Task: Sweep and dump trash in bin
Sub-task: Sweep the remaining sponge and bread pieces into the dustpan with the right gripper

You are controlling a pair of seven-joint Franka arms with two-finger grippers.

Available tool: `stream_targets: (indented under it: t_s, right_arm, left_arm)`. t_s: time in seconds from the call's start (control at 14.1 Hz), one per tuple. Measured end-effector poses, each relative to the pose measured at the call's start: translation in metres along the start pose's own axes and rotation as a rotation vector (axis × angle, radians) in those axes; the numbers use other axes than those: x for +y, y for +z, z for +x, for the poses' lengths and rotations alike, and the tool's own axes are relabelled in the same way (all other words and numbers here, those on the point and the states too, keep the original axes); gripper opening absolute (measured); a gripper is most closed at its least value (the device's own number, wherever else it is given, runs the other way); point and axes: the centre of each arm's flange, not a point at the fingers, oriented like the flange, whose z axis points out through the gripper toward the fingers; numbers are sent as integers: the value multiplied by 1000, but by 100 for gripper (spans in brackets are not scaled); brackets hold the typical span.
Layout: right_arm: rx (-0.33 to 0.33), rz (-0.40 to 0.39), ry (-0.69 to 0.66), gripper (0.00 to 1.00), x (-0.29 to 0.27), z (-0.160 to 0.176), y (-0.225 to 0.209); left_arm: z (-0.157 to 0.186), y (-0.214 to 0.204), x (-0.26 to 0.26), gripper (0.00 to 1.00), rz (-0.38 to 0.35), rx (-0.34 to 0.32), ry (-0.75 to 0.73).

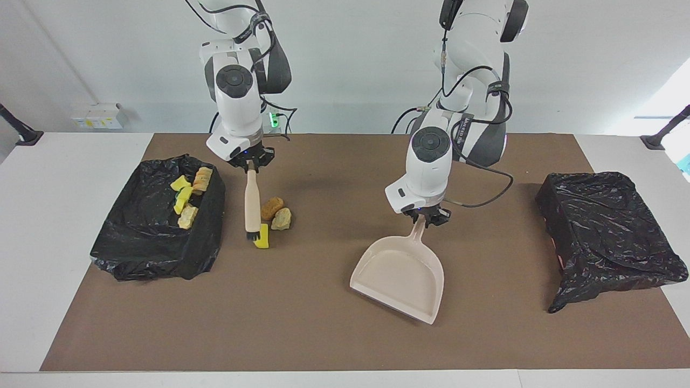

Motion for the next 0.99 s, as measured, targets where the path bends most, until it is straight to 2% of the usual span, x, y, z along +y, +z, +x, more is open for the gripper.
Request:
stream_targets:
  t_s: [0.21,0.43,0.57,0.78,0.99]
  right_arm:
    - [-19,-10,34,26,7,7,38]
    - [-49,-18,46,26,-7,1,70]
    - [-52,-26,19,26,-24,-2,72]
    - [-56,-11,-23,26,-62,-9,71]
    - [-73,51,-48,26,-98,-15,74]
  left_arm:
    - [-7,1,-6,31,9,-36,266]
    - [-10,3,-5,31,14,-50,399]
    - [-10,2,5,31,18,-44,506]
    - [-12,8,40,31,38,-19,640]
    - [-28,25,90,31,75,12,732]
